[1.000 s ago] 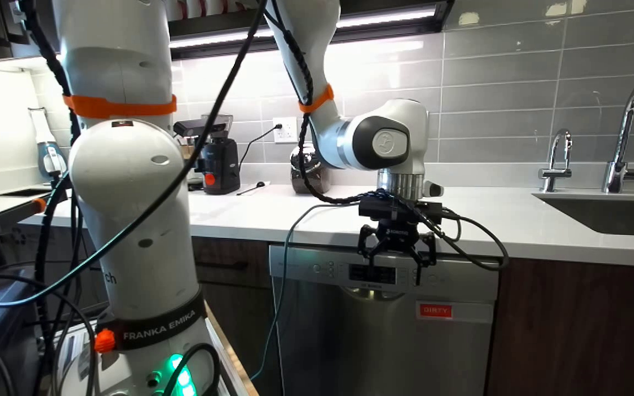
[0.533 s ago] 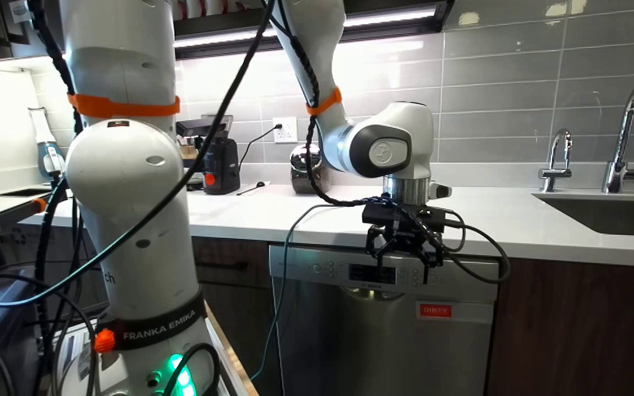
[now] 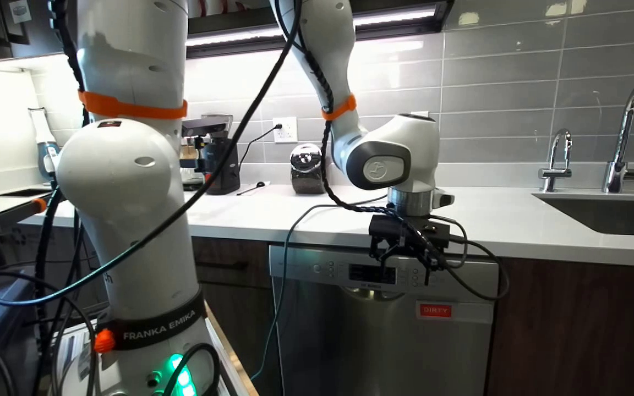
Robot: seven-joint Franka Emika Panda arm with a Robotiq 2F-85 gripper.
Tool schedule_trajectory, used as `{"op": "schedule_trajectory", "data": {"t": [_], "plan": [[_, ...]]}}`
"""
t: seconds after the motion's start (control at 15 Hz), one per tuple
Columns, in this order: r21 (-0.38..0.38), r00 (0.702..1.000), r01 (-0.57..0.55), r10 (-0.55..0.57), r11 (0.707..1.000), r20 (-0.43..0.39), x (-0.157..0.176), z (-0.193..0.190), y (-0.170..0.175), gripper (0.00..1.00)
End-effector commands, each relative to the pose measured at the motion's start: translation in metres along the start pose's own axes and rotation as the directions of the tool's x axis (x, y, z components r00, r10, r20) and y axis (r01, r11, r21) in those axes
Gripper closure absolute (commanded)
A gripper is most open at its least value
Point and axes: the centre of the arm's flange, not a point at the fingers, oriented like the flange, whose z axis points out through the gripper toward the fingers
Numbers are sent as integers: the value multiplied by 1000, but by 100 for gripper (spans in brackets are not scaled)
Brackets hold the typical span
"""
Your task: Press a button on the stove
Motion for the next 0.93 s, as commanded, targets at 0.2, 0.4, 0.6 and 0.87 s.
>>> {"op": "schedule_trajectory", "data": {"t": [0.2,0.4,0.6,0.87], "plan": [[33,998,40,-38,999,-58,6,32,22,36],[47,996,35,-31,998,-78,6,40,28,61],[59,994,30,-24,998,-103,5,46,34,83],[74,990,19,-9,997,-139,5,52,41,100]]}}
